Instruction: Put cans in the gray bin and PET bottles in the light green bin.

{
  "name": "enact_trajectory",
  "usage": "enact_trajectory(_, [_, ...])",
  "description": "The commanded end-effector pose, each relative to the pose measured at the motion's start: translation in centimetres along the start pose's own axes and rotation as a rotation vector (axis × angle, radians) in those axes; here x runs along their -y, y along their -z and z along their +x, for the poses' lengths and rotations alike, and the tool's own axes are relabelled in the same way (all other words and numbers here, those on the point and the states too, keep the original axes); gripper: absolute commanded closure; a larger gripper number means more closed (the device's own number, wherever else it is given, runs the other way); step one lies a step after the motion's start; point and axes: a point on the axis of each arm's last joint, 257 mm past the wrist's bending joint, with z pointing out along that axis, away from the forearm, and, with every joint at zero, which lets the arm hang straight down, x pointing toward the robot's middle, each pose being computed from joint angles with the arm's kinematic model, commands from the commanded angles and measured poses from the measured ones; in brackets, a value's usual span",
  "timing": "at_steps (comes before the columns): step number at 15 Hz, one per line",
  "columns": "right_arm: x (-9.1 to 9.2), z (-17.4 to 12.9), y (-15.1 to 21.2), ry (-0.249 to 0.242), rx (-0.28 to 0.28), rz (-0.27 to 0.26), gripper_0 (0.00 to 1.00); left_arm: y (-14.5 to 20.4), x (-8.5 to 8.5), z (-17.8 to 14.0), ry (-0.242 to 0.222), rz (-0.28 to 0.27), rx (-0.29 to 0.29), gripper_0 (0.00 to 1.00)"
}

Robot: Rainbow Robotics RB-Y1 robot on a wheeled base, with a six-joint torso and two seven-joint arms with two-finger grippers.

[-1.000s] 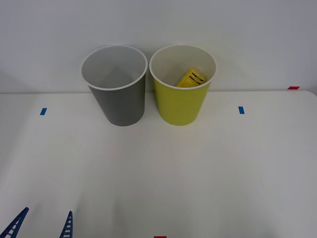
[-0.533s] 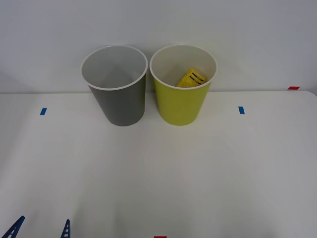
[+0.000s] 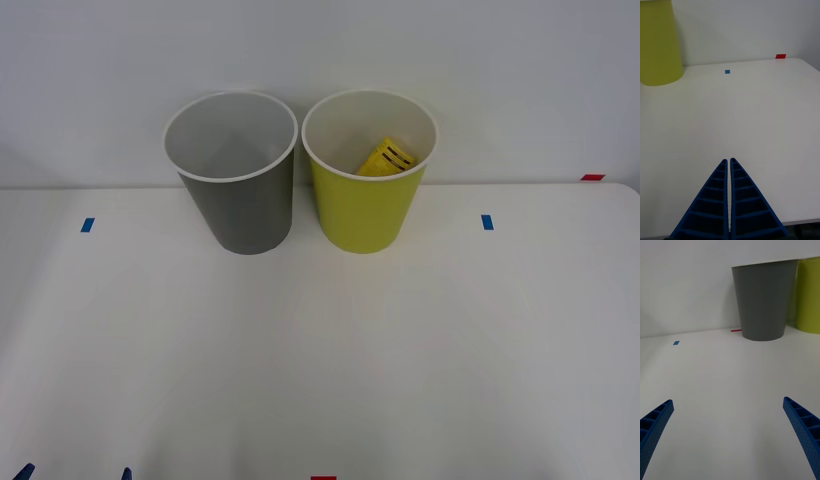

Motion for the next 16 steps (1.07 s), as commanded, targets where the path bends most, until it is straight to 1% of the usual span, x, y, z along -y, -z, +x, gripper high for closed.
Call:
enact_trajectory(1, [0.00,0.00,0.00,0.000,0.000,0.000,1.00,0.04,-0.01,0.04,-0.001,0.000,-0.001,0.00])
enact_trajectory(16, [0.00,0.00,0.00,0.000,0.000,0.000,1.00,0.04,-0.01,0.04,-0.001,0.000,-0.001,0.00])
